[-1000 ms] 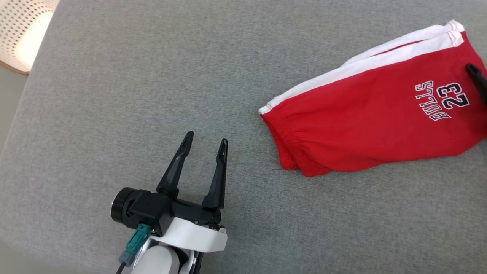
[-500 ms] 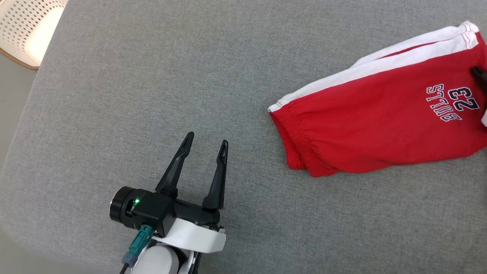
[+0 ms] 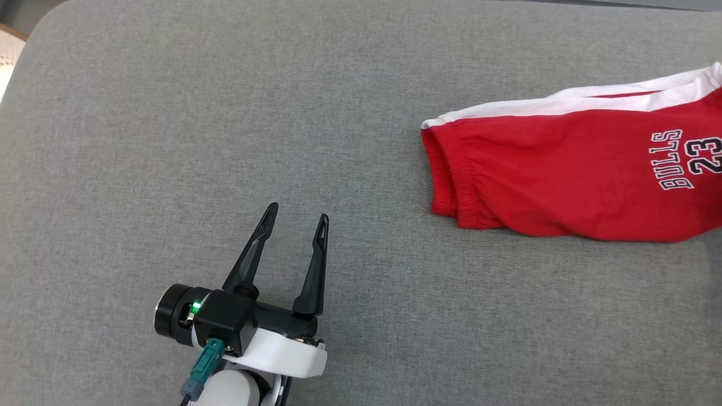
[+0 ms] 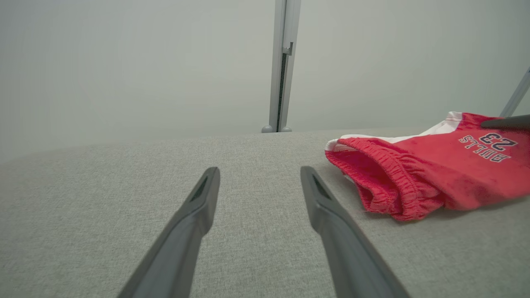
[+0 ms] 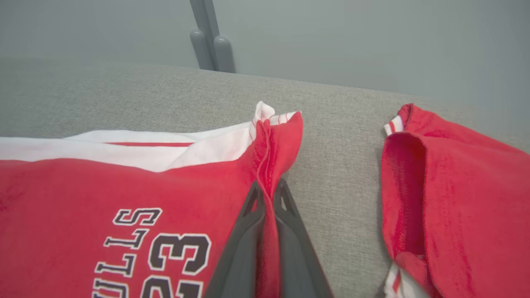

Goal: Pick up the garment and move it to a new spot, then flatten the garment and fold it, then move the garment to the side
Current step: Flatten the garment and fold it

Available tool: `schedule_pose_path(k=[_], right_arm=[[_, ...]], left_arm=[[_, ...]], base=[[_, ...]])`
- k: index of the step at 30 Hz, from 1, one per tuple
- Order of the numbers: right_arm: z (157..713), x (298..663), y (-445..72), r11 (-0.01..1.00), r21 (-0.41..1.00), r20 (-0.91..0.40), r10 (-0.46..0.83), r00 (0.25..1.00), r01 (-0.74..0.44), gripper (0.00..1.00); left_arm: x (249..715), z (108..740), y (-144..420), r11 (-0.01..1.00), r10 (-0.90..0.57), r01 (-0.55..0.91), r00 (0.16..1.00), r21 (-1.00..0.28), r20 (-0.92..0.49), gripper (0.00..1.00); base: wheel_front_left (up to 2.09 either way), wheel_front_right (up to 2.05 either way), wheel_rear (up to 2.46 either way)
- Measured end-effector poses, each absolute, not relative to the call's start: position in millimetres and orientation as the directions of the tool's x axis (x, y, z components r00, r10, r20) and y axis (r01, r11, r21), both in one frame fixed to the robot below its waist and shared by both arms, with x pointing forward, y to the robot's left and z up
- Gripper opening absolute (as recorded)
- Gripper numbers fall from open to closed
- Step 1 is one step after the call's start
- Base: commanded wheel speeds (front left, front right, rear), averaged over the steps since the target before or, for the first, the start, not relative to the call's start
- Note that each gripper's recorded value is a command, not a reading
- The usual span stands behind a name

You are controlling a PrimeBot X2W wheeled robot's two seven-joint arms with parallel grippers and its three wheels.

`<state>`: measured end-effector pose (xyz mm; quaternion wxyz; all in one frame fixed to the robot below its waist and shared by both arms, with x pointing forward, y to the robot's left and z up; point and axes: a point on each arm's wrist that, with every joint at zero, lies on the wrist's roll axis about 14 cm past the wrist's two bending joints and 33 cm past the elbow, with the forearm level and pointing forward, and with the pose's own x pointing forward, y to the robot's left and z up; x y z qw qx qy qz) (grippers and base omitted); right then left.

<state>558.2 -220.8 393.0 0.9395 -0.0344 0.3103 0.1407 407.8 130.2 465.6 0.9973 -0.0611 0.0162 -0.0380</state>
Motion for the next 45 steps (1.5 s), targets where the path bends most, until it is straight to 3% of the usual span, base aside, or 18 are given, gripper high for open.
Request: schedule_pose_path(k=[5,10,21,37,38,39,40,45], right_arm=[[422.8,549.9,-261.4,0.966,-0.074,-0.571,0.161,0.805,-0.246,0.0],[447.1,546.7,-259.6,0.951,-0.142,-0.545,0.156,0.824,-0.274,0.0],[490.7,548.7,-158.1,0.884,-0.148,-0.473,0.331,0.817,-0.444,0.0],[466.9,513.3,-5.1,0.772,0.021,-0.489,0.562,0.667,-0.635,0.0],[465.1,512.0,-0.6,0.771,0.032,-0.49,0.567,0.662,-0.637,0.24],[464.1,510.6,3.6,0.771,0.049,-0.484,0.575,0.66,-0.635,0.7],[462.6,508.5,7.6,0.771,0.067,-0.479,0.582,0.657,-0.634,1.0],[476.3,510.7,10.9,0.782,0.1,-0.407,0.596,0.692,-0.615,1.0]], left_arm=[[407.9,473.9,118.8,0.985,-0.113,0.111,0.994,-0.129,-0.001,1.0],[401.4,477.3,112.4,0.983,-0.13,0.13,0.991,-0.13,0.005,1.0],[384.9,490.3,104.5,0.98,-0.151,0.154,0.988,-0.128,0.034,1.0],[370.4,485.7,111.0,0.973,-0.118,0.117,0.993,-0.198,0.006,1.0],[370.6,485.1,111.5,0.973,-0.116,0.115,0.993,-0.198,0.004,1.0],[370.6,484.4,112.1,0.973,-0.114,0.112,0.993,-0.2,0.002,1.0],[370.8,483.7,112.7,0.973,-0.111,0.108,0.994,-0.203,-0.001,1.0],[371.9,481.5,112.1,0.972,-0.109,0.105,0.994,-0.209,-0.008,1.0]], base=[[0.0,0.0,0.0],[0.0,0.0,0.0],[0.0,0.0,0.0],[0.0,0.0,0.0],[0.0,0.0,0.0],[0.0,0.0,0.0],[0.0,0.0,0.0],[0.0,0.0,0.0]])
